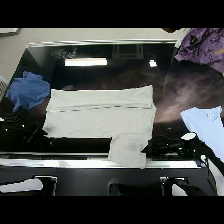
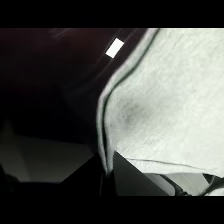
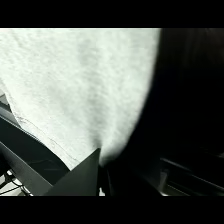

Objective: Fold the clothes and pants, and hang the long-sleeved shirts on hangers.

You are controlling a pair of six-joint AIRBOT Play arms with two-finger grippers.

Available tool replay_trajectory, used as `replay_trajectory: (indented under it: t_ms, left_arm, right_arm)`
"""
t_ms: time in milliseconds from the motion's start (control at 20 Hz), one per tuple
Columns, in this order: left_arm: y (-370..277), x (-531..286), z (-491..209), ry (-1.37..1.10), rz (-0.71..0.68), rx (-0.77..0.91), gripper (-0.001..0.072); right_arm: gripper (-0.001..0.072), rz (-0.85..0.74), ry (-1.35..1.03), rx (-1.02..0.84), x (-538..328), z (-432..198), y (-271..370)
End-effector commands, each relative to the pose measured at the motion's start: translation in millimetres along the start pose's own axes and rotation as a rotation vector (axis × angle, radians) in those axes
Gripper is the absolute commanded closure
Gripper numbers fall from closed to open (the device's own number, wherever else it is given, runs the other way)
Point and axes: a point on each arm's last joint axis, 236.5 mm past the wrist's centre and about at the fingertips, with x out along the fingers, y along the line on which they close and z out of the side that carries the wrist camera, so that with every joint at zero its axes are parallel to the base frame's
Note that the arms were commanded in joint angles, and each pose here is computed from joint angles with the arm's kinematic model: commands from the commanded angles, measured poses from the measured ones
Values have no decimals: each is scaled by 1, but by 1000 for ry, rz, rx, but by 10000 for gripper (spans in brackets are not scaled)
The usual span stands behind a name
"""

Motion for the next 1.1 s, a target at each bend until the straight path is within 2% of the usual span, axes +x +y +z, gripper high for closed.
replay_trajectory:
  t_ms: [0, 200, 350, 450, 700, 1050]
  left_arm:
    - [-4, -22, -8, -29, 25, 12, 691]
    - [-6, -69, -25, -163, 133, -12, 691]
    - [-19, -96, -28, -294, 133, -9, 692]
    - [-33, -104, -17, -365, 86, -2, 692]
    - [-57, -99, 17, -456, 40, 48, 692]
    - [-89, -81, 85, -533, 51, 132, 692]
  right_arm:
    - [686, -8, -51, -39, -15, 3, 14]
    - [686, -73, -95, -93, -45, -24, 28]
    - [687, -149, -228, -144, -71, -28, 34]
    - [687, -184, -328, -198, -94, -13, 46]
    - [686, -175, -385, -313, -125, 52, 80]
    - [686, -106, -419, -338, -137, 176, 104]
